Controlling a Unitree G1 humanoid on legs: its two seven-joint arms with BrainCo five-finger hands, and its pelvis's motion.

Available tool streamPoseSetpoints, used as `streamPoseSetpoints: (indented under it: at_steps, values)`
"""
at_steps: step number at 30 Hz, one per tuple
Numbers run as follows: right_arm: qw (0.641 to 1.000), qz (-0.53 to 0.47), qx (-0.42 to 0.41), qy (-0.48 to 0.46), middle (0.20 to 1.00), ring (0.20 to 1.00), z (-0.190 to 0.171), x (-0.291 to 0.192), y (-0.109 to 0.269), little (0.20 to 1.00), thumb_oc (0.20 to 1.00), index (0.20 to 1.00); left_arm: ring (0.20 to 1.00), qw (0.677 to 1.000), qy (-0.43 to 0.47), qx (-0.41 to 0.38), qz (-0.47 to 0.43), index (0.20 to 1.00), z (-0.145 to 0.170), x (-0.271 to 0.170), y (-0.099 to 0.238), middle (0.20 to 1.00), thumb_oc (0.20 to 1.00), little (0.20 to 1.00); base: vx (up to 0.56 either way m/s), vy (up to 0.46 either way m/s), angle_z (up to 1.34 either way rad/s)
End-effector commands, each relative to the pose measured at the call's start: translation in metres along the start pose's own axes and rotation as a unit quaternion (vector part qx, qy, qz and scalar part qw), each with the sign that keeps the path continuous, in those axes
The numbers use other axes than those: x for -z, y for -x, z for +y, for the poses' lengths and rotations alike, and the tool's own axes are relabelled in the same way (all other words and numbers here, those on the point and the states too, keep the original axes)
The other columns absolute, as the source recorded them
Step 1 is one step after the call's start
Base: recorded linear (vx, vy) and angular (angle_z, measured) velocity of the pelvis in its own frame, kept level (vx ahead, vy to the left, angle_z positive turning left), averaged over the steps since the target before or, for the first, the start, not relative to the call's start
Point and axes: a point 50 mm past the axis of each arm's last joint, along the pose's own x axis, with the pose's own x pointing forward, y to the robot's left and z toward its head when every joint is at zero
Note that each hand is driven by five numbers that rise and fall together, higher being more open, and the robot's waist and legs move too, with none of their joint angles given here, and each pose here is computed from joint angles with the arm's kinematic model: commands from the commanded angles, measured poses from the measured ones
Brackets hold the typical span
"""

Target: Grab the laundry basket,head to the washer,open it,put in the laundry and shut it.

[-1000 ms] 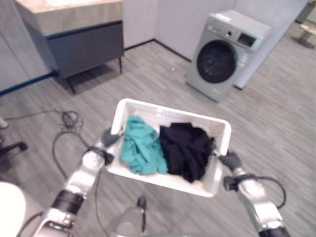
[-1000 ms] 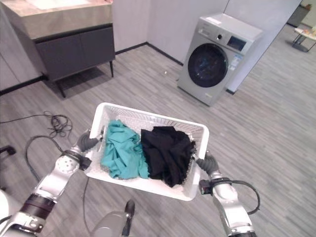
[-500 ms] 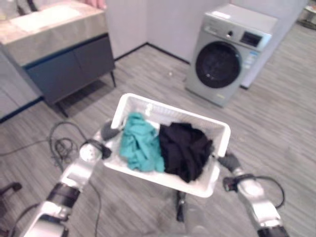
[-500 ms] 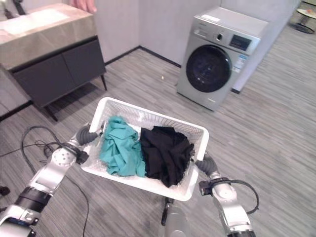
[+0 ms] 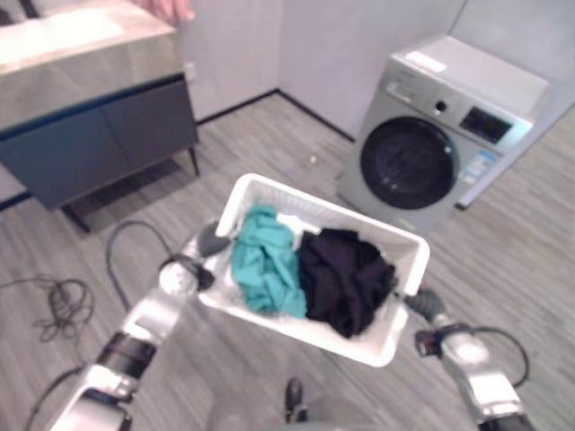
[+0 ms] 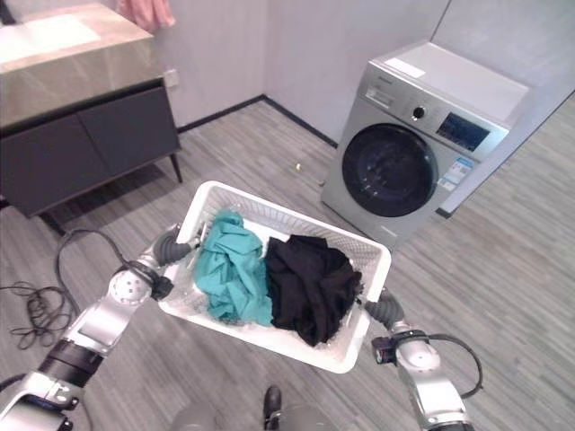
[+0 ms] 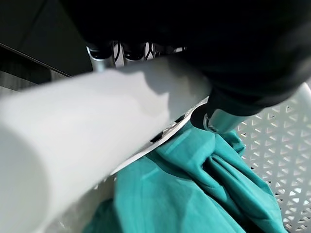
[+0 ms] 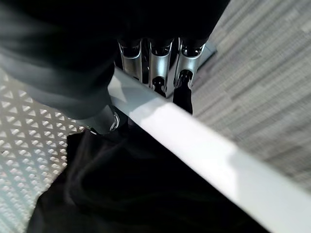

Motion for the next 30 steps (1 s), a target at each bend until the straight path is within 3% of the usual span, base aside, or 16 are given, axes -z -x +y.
streamPoseSetpoints:
  at_steps: [1,18,30]
  values:
    - [0.996,-0.086,0.008,0.023,0.2,0.2,-0.015,-0.032,0.01,0.2,0.2,0.2,0.2,0.985,0.065,-0.012,-0.157,0.2,0.011,-0.066,-0.006,0.2,0.2,0.2,0.19,-0.058,-0.48]
    - [0.995,-0.102,-0.003,-0.002,0.2,0.2,-0.001,-0.034,0.006,0.2,0.2,0.2,0.2,0.983,0.053,0.002,-0.178,0.2,0.001,-0.081,-0.014,0.2,0.2,0.2,0.27,0.009,-0.24]
    - [0.994,-0.105,-0.039,0.011,0.2,0.2,0.019,-0.041,-0.01,0.2,0.2,0.2,0.2,0.987,0.05,-0.031,-0.15,0.2,0.02,-0.06,-0.006,0.2,0.2,0.2,0.25,0.091,-0.16]
